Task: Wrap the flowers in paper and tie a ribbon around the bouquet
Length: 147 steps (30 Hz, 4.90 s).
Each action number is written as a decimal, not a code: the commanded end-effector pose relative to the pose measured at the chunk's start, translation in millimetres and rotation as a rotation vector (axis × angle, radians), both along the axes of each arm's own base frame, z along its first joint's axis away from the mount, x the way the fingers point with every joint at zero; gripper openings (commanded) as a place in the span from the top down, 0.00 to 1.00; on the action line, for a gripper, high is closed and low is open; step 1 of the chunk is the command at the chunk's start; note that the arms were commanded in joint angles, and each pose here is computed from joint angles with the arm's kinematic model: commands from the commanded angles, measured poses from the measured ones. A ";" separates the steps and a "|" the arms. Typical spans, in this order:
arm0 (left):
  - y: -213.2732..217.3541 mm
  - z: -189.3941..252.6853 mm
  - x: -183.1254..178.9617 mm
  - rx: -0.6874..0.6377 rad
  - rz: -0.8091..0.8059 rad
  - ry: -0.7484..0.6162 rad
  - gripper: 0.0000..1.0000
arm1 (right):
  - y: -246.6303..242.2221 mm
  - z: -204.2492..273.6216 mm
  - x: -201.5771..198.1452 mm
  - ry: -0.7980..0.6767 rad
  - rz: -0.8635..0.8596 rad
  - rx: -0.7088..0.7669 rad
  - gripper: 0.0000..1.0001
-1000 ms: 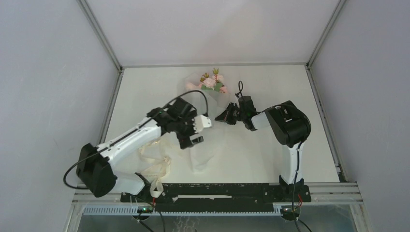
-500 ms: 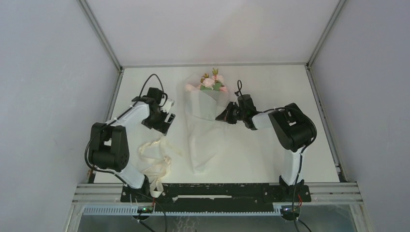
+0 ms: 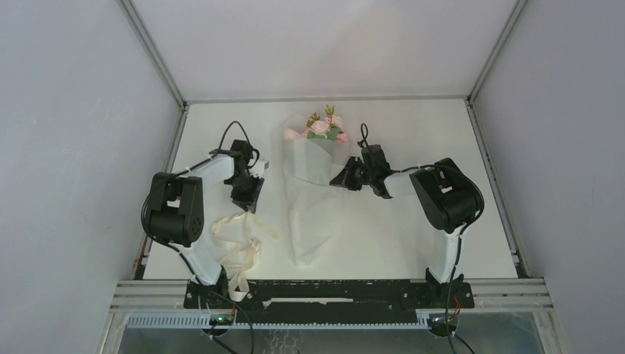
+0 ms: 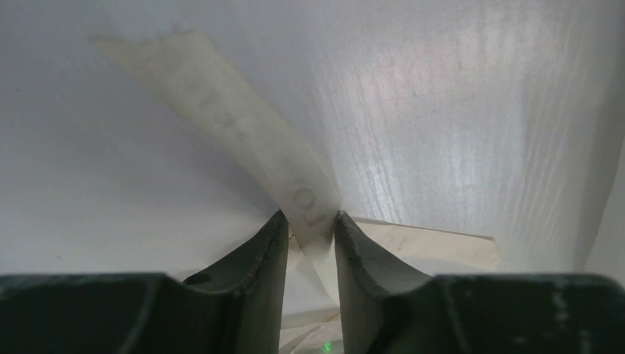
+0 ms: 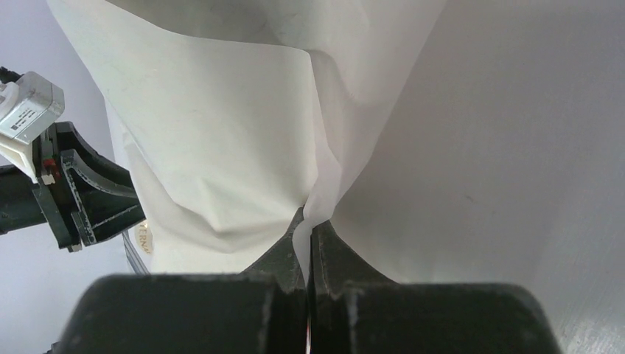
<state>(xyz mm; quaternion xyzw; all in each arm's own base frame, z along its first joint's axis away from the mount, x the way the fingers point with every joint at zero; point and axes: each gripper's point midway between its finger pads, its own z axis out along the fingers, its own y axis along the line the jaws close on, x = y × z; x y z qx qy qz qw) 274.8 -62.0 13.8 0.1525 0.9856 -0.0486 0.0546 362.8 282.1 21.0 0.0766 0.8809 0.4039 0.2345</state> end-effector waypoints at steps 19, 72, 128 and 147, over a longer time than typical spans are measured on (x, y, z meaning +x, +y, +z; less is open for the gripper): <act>16.0 459.9 74.0 -0.108 -0.055 -1.239 1.00 | -9.9 27.2 5.0 -0.045 -0.020 -0.004 1.00; -327.5 53.1 -137.3 0.144 -1.697 -0.685 0.98 | 21.7 114.9 36.9 0.094 -0.012 0.135 1.00; -131.8 198.2 4.3 -0.415 -0.317 -0.591 0.00 | 87.3 145.9 -15.5 0.242 0.018 0.297 1.00; -149.8 150.7 -4.3 -0.273 -0.414 -0.514 0.00 | 116.4 161.1 -26.3 0.293 -0.177 0.458 1.00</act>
